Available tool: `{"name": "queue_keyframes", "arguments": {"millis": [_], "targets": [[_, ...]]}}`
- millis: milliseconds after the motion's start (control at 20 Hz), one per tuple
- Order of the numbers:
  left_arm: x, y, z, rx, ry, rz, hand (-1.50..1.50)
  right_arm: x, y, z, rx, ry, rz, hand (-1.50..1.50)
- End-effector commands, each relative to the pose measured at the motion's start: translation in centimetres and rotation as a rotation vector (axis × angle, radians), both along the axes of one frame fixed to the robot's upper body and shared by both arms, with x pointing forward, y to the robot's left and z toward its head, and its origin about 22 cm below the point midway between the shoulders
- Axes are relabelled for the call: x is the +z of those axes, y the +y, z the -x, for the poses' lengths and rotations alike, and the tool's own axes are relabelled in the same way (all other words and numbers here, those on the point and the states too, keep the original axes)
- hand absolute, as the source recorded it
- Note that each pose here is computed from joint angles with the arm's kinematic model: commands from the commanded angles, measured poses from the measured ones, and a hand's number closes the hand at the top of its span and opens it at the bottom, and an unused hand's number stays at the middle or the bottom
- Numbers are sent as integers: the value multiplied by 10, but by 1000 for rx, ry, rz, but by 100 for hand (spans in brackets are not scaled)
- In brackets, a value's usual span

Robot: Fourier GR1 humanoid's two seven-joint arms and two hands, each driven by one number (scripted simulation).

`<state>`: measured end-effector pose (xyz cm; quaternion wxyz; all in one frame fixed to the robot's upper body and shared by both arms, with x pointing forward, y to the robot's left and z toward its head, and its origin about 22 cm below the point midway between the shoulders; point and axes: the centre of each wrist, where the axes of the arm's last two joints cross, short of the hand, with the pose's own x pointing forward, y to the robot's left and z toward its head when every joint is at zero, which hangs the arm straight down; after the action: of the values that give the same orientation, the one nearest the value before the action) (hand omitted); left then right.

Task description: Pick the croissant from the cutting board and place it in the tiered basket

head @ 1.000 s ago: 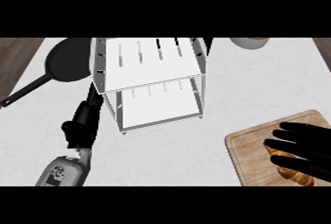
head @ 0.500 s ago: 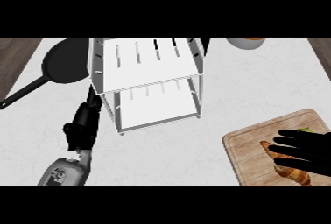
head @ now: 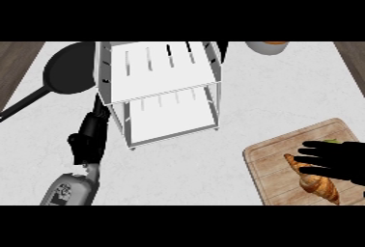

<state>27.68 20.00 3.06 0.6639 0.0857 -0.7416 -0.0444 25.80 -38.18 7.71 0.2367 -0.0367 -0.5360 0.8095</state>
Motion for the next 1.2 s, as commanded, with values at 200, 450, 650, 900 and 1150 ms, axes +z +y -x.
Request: {"name": "queue_keyframes", "arguments": {"millis": [200,450,650,900,1150], "targets": [[-3,-7,-1,-14,10,-9,0,-18,12,-21,97,81,-43,-150],[9,13,2,-6,15,2,0,-40,-9,-18,101,81,-45,-150],[11,21,7,-1,12,-5,0,-41,7,-7,98,102,-51,-150],[1,0,2,0,-8,-1,0,-53,3,-12,91,124,-73,-150],[4,-6,7,-19,13,-4,0,-74,29,-15,58,106,-145,150]]}}
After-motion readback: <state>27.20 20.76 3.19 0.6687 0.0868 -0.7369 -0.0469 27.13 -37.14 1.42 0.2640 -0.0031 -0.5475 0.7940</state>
